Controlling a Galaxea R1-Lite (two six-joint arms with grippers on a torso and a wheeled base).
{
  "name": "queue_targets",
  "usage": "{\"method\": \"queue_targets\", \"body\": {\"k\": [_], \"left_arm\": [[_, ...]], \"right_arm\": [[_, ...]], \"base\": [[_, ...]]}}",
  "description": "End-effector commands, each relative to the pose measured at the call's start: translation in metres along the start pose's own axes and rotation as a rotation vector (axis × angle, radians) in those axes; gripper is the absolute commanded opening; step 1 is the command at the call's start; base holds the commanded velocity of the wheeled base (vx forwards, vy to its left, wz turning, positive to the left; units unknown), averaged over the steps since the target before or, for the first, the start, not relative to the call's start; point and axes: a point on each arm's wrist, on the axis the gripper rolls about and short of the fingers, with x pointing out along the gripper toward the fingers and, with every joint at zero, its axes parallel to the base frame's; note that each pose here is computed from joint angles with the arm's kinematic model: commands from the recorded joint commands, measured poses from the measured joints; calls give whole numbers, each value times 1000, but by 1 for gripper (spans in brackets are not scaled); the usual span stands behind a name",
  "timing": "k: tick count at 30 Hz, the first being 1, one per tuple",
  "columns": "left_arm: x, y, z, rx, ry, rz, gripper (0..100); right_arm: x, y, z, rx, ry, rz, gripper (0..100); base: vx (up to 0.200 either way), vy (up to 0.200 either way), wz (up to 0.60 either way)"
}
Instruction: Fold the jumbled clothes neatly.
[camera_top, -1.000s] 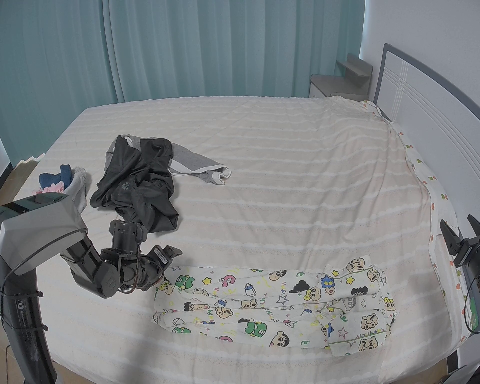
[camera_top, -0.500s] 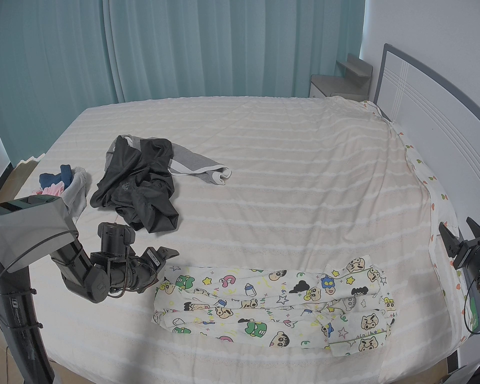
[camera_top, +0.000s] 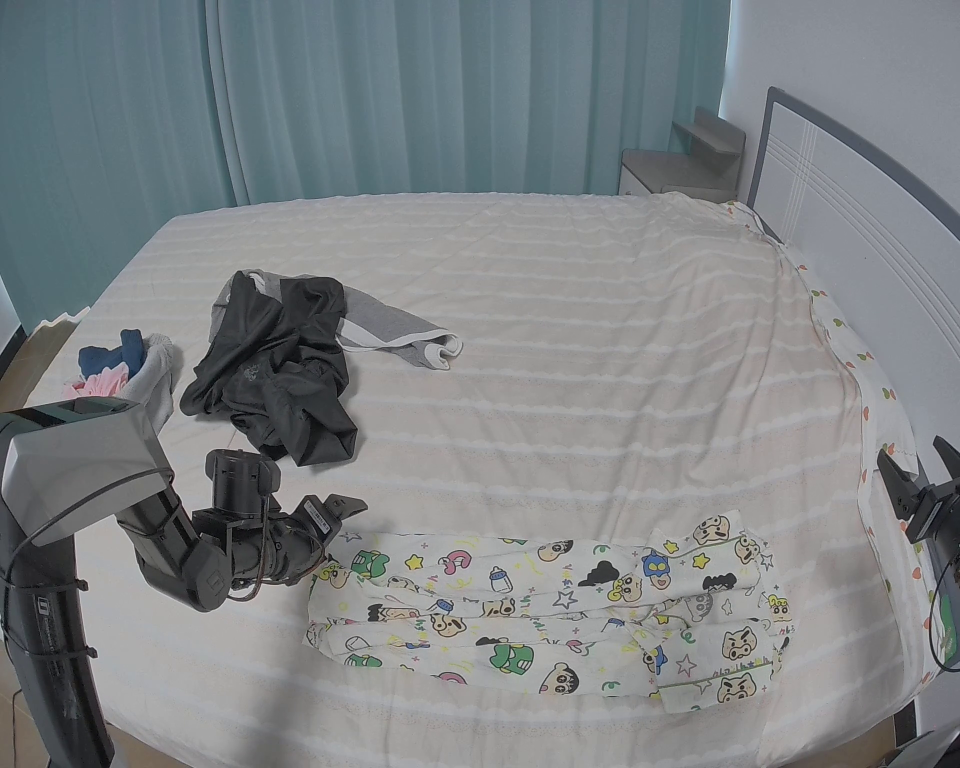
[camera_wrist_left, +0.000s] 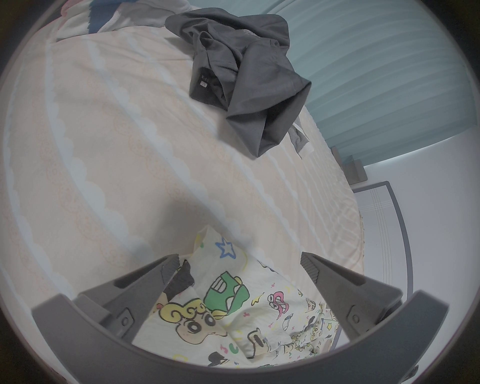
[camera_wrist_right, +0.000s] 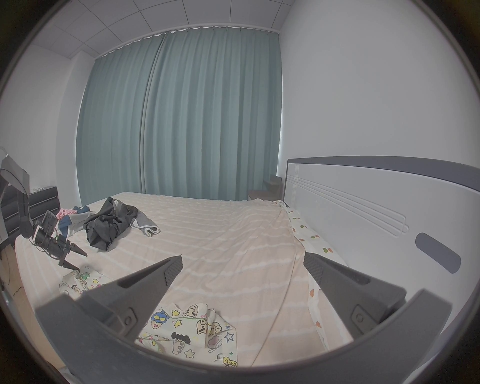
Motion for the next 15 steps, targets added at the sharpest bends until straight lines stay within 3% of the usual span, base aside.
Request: {"method": "queue_targets", "body": {"k": [1, 11, 12, 15], "left_arm": [[8, 2, -3, 3, 11, 5, 100], [19, -3, -12, 24, 20, 5, 100], [20, -3, -14, 26, 18, 9, 0], [21, -4, -15, 31, 13, 11, 0]], "right_arm": [[-3, 1, -4, 3, 15, 2, 100], [-3, 1, -4, 3, 17, 2, 100], [-3, 1, -4, 3, 17, 2, 100], [-3, 1, -4, 3, 17, 2, 100]], "base": [[0, 0, 0], [0, 0, 0], [0, 0, 0], [0, 0, 0]]}}
